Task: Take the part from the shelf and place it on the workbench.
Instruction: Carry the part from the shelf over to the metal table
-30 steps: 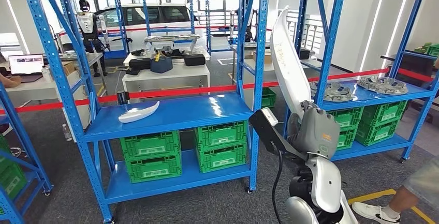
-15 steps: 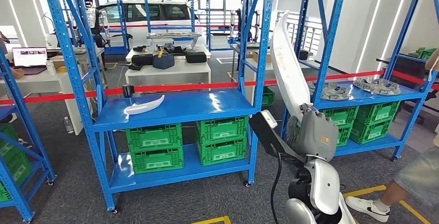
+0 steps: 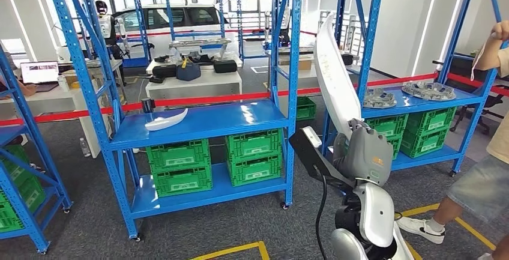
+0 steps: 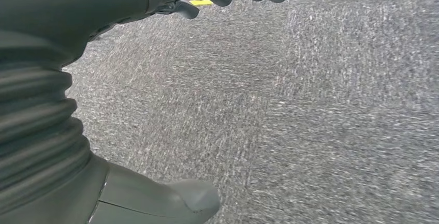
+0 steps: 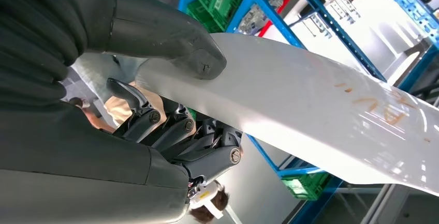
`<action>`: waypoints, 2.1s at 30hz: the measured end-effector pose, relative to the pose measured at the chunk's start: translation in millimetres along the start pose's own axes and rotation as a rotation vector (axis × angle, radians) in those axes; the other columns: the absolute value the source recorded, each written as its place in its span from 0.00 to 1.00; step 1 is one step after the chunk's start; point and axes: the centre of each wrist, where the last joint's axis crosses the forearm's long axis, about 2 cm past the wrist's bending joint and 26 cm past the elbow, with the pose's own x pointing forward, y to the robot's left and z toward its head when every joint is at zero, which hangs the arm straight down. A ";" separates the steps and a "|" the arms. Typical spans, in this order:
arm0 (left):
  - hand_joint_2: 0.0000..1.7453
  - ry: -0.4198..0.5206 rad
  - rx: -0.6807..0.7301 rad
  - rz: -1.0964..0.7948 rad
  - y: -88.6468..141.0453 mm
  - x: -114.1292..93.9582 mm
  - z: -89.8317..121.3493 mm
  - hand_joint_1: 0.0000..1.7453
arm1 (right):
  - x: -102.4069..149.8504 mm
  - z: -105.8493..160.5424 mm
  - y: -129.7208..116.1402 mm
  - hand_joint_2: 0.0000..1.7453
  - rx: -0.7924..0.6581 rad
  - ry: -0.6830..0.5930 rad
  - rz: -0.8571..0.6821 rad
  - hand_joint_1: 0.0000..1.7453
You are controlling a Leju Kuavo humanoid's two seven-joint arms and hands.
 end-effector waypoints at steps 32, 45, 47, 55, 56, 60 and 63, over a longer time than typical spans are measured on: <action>1.00 -0.043 0.006 0.007 0.7 1.9 -1.5 0.00 | -6.2 9.5 6.6 1.00 0.025 0.014 0.009 0.96; 1.00 -0.034 0.023 0.004 1.1 -1.9 0.2 0.00 | -6.4 4.1 2.1 1.00 0.011 0.015 0.002 0.96; 1.00 -0.034 0.022 0.004 1.0 -2.2 0.5 0.00 | -6.1 4.1 2.1 1.00 0.011 0.015 0.002 0.96; 1.00 -0.032 0.021 0.002 1.1 -2.1 0.4 0.00 | -6.2 4.7 3.2 1.00 0.017 0.016 -0.001 0.96; 1.00 -0.032 0.021 0.002 1.0 -2.2 0.4 0.00 | -6.2 4.8 3.2 1.00 0.017 0.017 -0.002 0.96; 1.00 -0.031 0.020 0.001 1.0 -2.2 0.4 0.00 | -6.6 5.0 4.3 1.00 0.036 0.020 -0.008 0.96; 1.00 -0.031 0.019 -0.002 0.9 -2.2 0.5 0.00 | -7.3 5.5 6.3 1.00 0.065 0.027 -0.024 0.96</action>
